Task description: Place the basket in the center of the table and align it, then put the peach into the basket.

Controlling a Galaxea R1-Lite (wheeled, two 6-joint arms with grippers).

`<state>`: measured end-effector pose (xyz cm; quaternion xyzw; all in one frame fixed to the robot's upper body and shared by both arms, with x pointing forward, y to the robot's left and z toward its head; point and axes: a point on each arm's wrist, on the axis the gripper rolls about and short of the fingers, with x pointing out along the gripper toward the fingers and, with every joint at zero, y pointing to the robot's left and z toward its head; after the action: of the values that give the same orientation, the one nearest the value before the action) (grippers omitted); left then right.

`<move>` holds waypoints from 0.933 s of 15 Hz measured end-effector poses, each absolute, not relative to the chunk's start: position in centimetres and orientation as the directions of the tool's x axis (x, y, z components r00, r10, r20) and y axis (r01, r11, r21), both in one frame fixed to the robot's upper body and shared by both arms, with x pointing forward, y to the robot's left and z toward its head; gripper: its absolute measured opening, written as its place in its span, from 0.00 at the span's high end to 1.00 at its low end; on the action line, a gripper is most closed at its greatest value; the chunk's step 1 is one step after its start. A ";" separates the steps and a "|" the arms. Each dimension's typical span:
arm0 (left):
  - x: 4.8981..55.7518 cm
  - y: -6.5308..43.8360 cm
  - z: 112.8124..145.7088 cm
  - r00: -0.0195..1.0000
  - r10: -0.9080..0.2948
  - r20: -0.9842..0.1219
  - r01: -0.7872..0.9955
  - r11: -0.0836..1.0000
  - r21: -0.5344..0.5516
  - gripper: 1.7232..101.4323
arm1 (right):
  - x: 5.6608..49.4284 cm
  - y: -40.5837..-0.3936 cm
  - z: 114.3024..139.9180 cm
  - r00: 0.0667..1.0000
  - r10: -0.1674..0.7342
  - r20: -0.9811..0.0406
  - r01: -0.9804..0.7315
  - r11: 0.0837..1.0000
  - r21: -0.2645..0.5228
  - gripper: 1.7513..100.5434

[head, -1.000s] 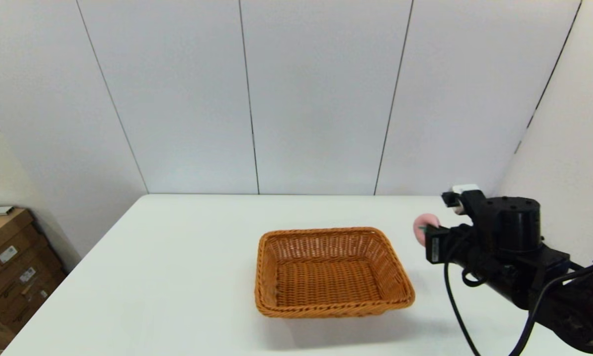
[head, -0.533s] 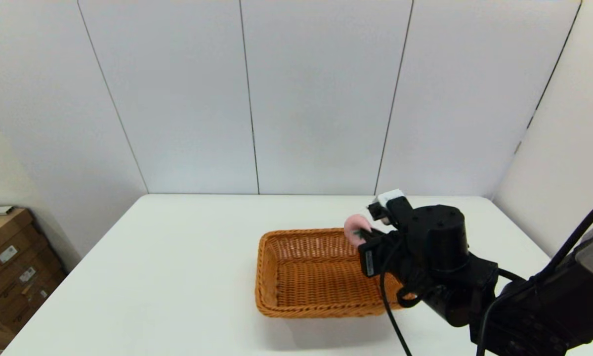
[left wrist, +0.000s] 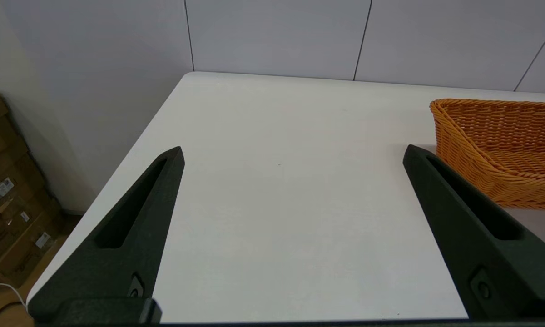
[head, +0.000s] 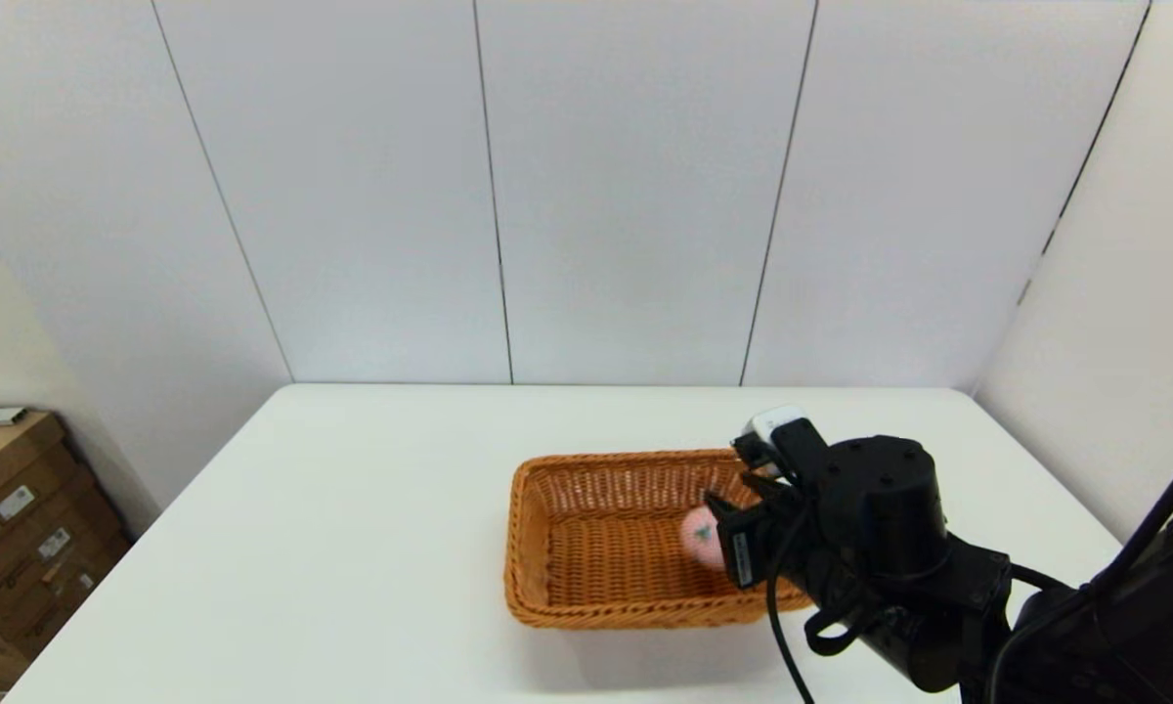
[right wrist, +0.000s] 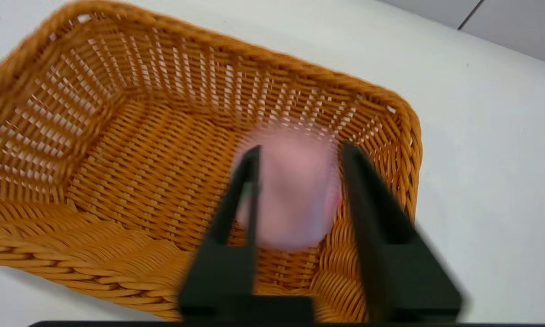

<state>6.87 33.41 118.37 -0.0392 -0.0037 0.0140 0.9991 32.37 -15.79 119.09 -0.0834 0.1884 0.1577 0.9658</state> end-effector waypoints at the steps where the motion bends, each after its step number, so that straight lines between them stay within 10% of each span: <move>1: 6.9 33.4 118.4 1.000 0.028 0.007 -0.028 0.997 -0.079 0.04 | 32.3 -15.8 119.4 0.882 0.276 -0.383 -0.334 0.938 -0.092 0.54; 14: 6.9 33.4 118.4 1.000 0.028 0.007 -0.028 0.996 -0.082 0.04 | 28.6 -27.7 128.9 0.998 -0.025 -0.054 0.020 0.996 -0.081 0.13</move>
<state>6.87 33.41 118.38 -0.0409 -0.0042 0.0140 0.9991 28.64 -27.74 128.89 -0.0404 0.0273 -0.0112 0.9987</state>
